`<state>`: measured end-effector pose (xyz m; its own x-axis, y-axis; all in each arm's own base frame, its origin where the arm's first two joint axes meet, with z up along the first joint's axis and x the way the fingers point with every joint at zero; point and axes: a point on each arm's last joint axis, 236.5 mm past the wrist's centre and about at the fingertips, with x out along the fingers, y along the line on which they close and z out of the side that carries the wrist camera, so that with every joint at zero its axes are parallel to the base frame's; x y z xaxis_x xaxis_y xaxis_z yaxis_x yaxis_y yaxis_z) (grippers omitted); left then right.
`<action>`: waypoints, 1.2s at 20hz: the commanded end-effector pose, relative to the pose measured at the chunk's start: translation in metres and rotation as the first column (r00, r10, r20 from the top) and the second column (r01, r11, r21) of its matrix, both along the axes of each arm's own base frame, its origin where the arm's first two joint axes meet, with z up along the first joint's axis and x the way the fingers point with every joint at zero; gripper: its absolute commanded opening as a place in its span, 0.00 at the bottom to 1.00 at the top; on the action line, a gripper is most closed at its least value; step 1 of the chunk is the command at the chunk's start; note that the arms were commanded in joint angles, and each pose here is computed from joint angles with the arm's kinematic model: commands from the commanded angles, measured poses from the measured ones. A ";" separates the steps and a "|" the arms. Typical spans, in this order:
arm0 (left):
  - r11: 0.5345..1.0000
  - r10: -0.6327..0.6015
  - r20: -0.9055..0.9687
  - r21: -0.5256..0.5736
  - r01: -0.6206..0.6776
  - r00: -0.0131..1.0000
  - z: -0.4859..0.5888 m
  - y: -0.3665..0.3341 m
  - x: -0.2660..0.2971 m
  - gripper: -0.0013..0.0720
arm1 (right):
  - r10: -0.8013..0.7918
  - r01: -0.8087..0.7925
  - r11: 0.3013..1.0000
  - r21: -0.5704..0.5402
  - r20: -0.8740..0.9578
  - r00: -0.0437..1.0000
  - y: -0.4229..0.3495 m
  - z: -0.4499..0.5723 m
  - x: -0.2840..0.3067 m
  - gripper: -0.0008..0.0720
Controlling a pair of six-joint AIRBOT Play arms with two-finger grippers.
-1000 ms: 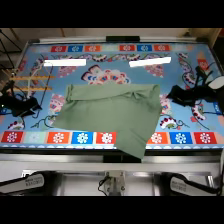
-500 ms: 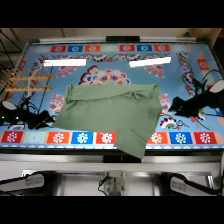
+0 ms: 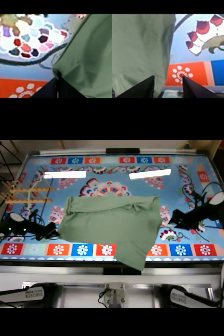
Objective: Fold the shirts.
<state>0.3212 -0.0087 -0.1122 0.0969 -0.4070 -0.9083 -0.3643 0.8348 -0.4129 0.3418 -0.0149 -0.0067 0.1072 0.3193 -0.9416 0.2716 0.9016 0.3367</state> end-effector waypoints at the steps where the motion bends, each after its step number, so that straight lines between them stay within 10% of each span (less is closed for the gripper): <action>1: 0.996 -0.081 -0.020 -0.028 0.081 0.996 0.002 -0.009 -0.012 0.06 | 0.007 -0.007 1.000 0.006 -0.018 1.000 0.002 0.000 -0.005 0.66; 6: 0.990 -0.138 0.028 -0.008 0.138 0.990 0.017 -0.006 -0.008 0.06 | 0.039 -0.018 0.990 0.136 -0.153 0.987 0.034 -0.039 -0.050 0.67; 9: 0.993 -0.119 0.058 0.004 0.119 0.991 0.028 0.001 -0.004 0.06 | 0.029 0.016 0.967 0.255 -0.171 0.985 0.067 -0.066 -0.069 0.89; 14: 0.993 -0.115 0.077 0.005 0.115 0.990 0.040 0.004 -0.006 0.06 | 0.055 -0.038 0.987 0.154 -0.108 0.993 0.100 -0.105 -0.066 0.87; 17: 0.993 -0.114 0.093 0.011 0.114 0.989 0.045 0.004 -0.004 0.06 | 0.048 -0.035 0.991 0.133 -0.097 0.994 0.112 -0.111 -0.061 0.64; 18: 0.993 -0.117 0.093 0.009 0.117 0.989 0.047 0.003 -0.005 0.06 | 0.052 -0.039 0.990 0.134 -0.100 0.994 0.115 -0.111 -0.062 0.27; 19: 0.992 -0.127 0.097 0.010 0.127 0.987 0.048 0.002 -0.006 0.06 | 0.039 -0.024 0.989 0.146 -0.101 0.994 0.118 -0.109 -0.061 0.10; 24: 0.991 -0.136 0.112 0.017 0.135 0.984 0.054 0.009 -0.007 0.06 | 0.047 -0.044 0.988 0.148 -0.015 0.999 0.119 -0.090 -0.051 0.10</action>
